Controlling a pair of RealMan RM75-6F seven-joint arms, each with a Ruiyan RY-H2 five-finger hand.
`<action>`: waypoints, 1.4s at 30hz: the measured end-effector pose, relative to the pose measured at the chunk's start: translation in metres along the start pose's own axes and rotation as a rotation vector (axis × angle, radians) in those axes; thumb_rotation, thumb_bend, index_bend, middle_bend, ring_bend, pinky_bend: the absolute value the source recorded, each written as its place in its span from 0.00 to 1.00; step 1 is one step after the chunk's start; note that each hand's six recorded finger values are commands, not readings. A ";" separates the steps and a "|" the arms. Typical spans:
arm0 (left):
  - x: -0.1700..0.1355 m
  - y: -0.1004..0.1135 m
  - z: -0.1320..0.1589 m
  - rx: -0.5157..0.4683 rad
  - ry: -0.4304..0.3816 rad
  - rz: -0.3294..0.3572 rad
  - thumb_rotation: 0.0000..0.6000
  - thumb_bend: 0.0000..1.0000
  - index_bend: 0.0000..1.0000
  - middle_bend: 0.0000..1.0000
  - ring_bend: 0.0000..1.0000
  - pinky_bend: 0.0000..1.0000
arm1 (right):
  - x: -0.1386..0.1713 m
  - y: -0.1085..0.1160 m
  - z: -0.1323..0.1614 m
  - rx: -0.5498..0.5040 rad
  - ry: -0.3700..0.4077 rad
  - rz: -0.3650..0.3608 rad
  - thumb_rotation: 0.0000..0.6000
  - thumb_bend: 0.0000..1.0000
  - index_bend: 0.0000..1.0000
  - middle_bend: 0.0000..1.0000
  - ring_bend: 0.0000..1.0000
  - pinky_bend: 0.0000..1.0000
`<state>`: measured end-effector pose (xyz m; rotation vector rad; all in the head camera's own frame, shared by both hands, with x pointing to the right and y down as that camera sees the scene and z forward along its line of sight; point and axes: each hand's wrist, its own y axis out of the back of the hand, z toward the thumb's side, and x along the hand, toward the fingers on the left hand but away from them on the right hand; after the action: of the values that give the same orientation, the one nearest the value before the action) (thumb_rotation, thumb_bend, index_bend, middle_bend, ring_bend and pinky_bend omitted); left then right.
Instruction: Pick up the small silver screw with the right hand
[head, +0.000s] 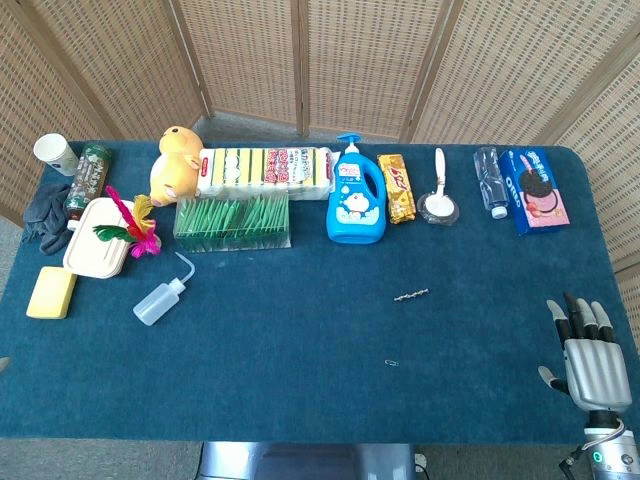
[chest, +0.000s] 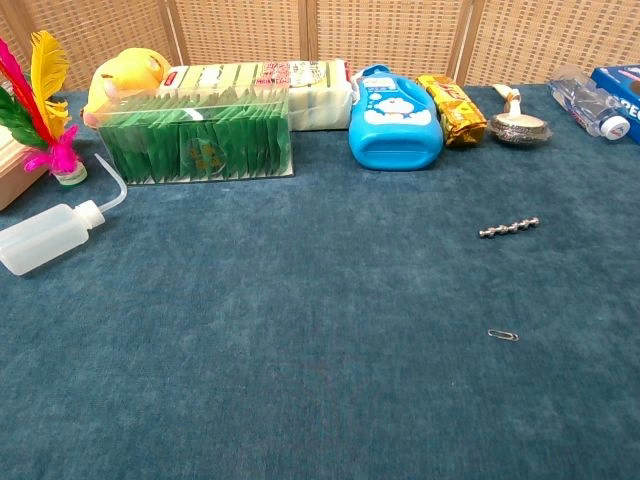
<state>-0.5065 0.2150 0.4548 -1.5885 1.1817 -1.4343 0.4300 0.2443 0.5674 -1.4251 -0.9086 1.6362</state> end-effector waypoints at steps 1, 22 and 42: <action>0.000 0.000 0.000 0.002 -0.001 0.001 1.00 0.02 0.00 0.00 0.00 0.00 | 0.000 0.000 0.000 -0.001 0.001 0.000 1.00 0.00 0.00 0.00 0.00 0.00; -0.002 0.003 0.007 -0.016 -0.013 0.004 1.00 0.03 0.00 0.00 0.00 0.00 | -0.019 -0.015 0.043 -0.096 0.171 0.078 1.00 0.13 0.18 0.00 0.00 0.00; -0.002 -0.006 0.010 0.019 -0.004 -0.018 1.00 0.03 0.00 0.00 0.00 0.00 | -0.088 -0.010 0.127 -0.132 0.367 0.146 1.00 0.37 0.34 0.00 0.00 0.00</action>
<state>-0.4951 0.2179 0.4580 -1.5915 1.1508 -1.4493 0.3122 0.1665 0.6304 -1.8454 -0.7233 1.3696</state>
